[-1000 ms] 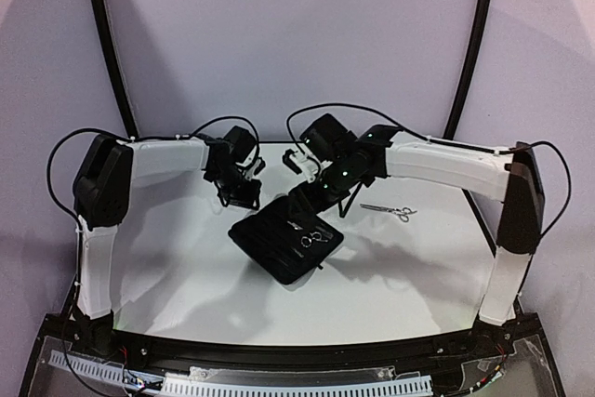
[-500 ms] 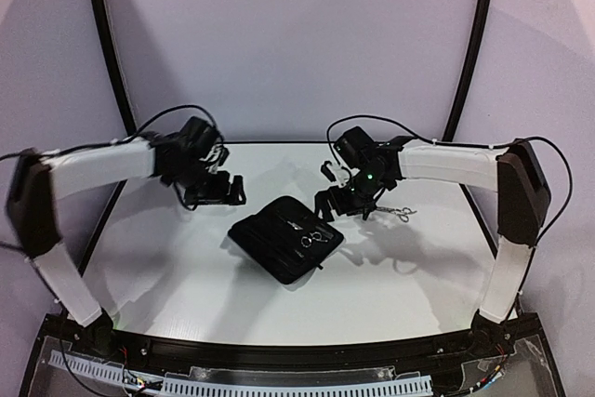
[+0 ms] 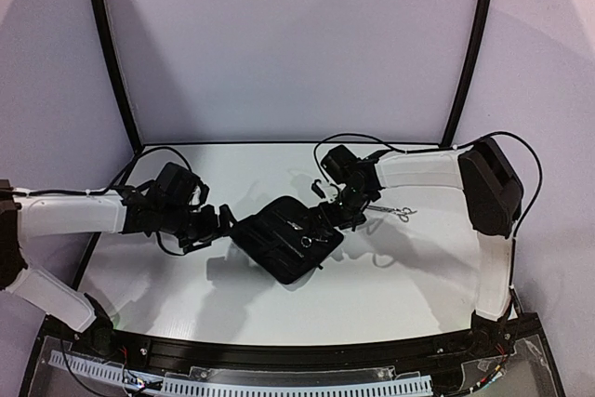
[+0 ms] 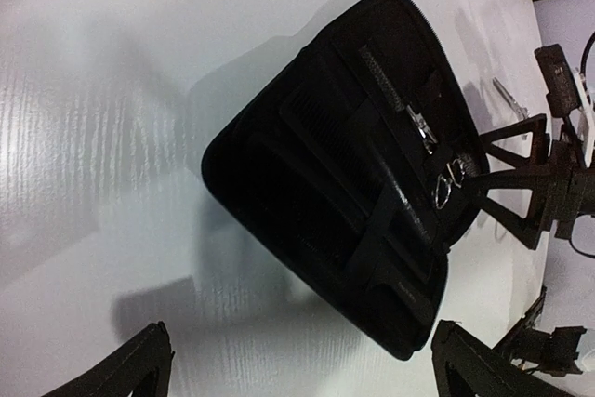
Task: Sort the hair-cutting tools
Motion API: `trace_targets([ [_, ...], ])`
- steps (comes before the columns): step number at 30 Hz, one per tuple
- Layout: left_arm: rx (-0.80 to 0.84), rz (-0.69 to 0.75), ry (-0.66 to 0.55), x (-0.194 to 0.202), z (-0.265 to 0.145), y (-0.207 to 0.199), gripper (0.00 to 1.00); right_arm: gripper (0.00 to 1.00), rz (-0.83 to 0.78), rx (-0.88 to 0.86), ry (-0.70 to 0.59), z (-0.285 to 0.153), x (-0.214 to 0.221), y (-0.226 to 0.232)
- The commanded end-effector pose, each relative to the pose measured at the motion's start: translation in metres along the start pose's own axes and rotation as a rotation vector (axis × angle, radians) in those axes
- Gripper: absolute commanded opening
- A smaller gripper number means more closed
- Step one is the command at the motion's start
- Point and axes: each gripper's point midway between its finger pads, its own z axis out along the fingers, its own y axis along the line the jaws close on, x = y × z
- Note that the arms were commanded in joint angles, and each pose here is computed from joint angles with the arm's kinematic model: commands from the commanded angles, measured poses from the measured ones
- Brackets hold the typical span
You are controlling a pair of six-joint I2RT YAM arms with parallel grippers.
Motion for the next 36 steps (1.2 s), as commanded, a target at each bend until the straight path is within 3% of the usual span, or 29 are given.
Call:
trace_targets([
  [1,0.085,-0.052,-0.014,-0.014,0.017,-0.024,0.99,0.97,-0.021,-0.023,-0.019,0.005,-0.005,0.006],
  [11,-0.016,-0.025,0.024,-0.028,0.059,-0.019,0.99,0.95,-0.075,-0.047,0.033,0.007,0.034,0.040],
  [19,-0.120,0.066,0.030,-0.052,0.078,-0.021,0.99,0.95,-0.152,-0.143,0.082,0.002,0.072,0.110],
  [26,-0.098,0.141,0.067,-0.072,0.096,-0.037,0.99,0.95,-0.187,-0.264,0.061,-0.013,0.079,0.168],
  [29,-0.029,0.174,0.105,-0.072,0.105,-0.053,0.99,0.95,-0.191,-0.284,0.030,-0.026,0.077,0.172],
  [36,0.057,0.225,0.120,-0.084,0.111,-0.082,0.99,0.98,-0.145,-0.082,-0.034,-0.053,0.078,0.120],
])
